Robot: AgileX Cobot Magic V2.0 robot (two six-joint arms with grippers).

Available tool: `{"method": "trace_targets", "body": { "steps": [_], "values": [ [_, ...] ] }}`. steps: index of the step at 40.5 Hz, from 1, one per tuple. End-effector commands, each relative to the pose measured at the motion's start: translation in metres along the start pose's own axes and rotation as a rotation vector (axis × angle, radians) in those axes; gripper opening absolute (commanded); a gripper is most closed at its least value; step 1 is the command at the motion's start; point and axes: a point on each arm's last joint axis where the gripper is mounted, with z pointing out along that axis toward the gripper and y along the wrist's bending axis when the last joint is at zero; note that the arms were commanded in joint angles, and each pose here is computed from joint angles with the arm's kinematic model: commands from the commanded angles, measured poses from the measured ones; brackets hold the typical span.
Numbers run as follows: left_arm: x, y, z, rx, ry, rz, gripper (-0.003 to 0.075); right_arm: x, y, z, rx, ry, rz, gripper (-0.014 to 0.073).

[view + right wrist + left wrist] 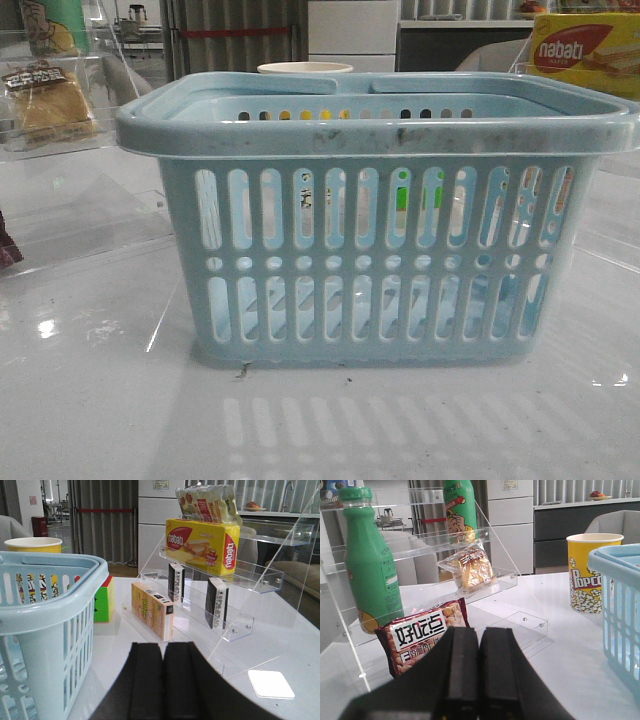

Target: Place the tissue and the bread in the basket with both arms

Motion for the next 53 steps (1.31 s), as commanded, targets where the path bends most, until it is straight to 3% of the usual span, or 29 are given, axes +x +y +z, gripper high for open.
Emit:
{"method": "trace_targets", "body": {
  "steps": [1,31,40,45,53],
  "values": [
    [-0.01,0.002,-0.002,-0.02,-0.11,-0.012,0.0091,-0.008,0.0,-0.002,-0.002,-0.096,-0.014,0.0057],
    [-0.01,0.002,-0.002,-0.02,-0.11,-0.012,0.0091,-0.008,0.0,-0.002,-0.002,-0.096,-0.014,0.0057],
    [-0.017,0.003,-0.003,-0.037,-0.189,-0.012,0.0091,-0.012,0.001,-0.002,-0.005,-0.13,-0.014,0.0057],
    [-0.032,0.005,-0.006,-0.048,-0.262,-0.013,0.0091,-0.032,0.001,-0.005,-0.009,-0.183,-0.012,0.0057],
    [-0.086,0.009,-0.019,-0.044,-0.348,-0.013,0.0091,-0.1,0.002,-0.021,-0.002,-0.291,-0.012,0.0057]
  ]
}}
